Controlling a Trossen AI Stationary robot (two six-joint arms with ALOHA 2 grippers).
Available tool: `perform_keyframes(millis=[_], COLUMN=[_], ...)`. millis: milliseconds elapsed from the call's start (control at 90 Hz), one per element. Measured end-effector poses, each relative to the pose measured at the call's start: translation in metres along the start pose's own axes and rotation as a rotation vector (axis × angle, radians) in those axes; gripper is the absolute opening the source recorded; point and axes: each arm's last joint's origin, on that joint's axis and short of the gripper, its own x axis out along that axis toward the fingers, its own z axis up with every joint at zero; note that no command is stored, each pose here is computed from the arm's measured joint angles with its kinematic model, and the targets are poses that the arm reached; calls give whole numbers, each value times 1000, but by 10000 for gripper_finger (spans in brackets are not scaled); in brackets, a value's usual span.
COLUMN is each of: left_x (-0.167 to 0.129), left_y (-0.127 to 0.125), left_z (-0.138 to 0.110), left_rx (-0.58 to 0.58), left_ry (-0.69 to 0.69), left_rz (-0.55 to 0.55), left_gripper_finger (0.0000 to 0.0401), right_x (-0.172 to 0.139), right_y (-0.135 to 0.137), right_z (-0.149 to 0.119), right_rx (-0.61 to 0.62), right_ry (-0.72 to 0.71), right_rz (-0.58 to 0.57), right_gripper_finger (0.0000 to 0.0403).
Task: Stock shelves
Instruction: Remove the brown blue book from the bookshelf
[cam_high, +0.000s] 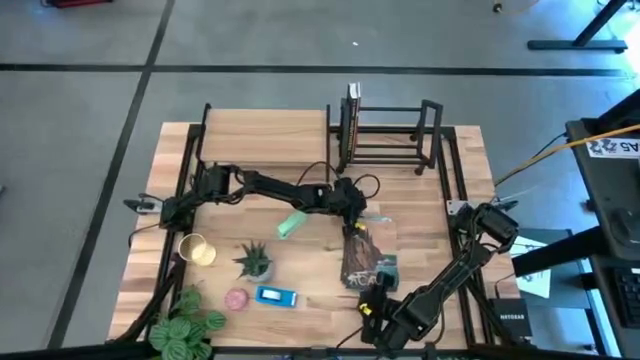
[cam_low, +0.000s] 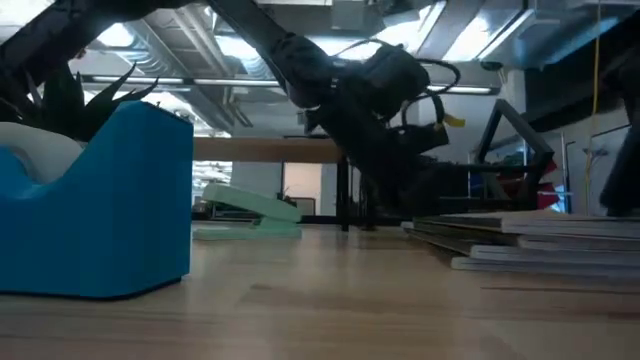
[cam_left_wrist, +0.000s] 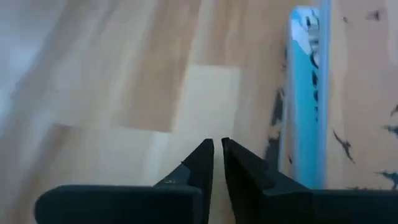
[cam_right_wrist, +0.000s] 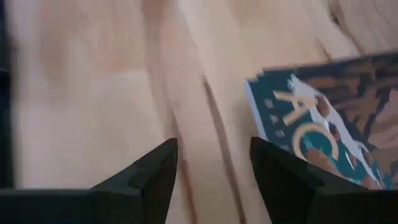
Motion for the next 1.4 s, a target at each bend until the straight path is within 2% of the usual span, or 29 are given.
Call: perform_keyframes(millis=[122, 222, 322, 433, 556, 733, 900, 1056, 1400], left_x=[-29, -59, -91, -108, -100, -77, -59, -42, -35], left_y=[2, -2, -10, -24, -38, -39, -36, -35, -35], left_z=[21, 34, 36, 20, -12, -42, -45, -46, -45], left_rx=[16, 39, 55, 101, 125, 70, -5, -72, -127], left_ry=[-27, 0, 104, 273, 379, 339, 210, 139, 88], left_rz=[33, 14, -21, -75, -89, -33, -50, -95, -93], left_gripper_finger=[21, 21, 21, 21, 21, 21, 21, 21, 21], right_x=[-20, -35, -48, -51, -36, -14, 5, 14, 23], right_y=[6, -4, -24, -40, -58, -95, -113, -120, -116], right_z=[12, 10, 2, -7, -14, -31, -33, -23, 1], right_rx=[-45, -94, -104, -164, -205, -184, -153, -155, -198], right_ry=[52, 211, 446, 574, 643, 716, 697, 691, 554], right_rz=[-16, -116, -259, -330, -293, -346, -258, -233, -190], right_gripper_finger=[187, 175, 156, 136, 119, 97, 79, 68, 60])
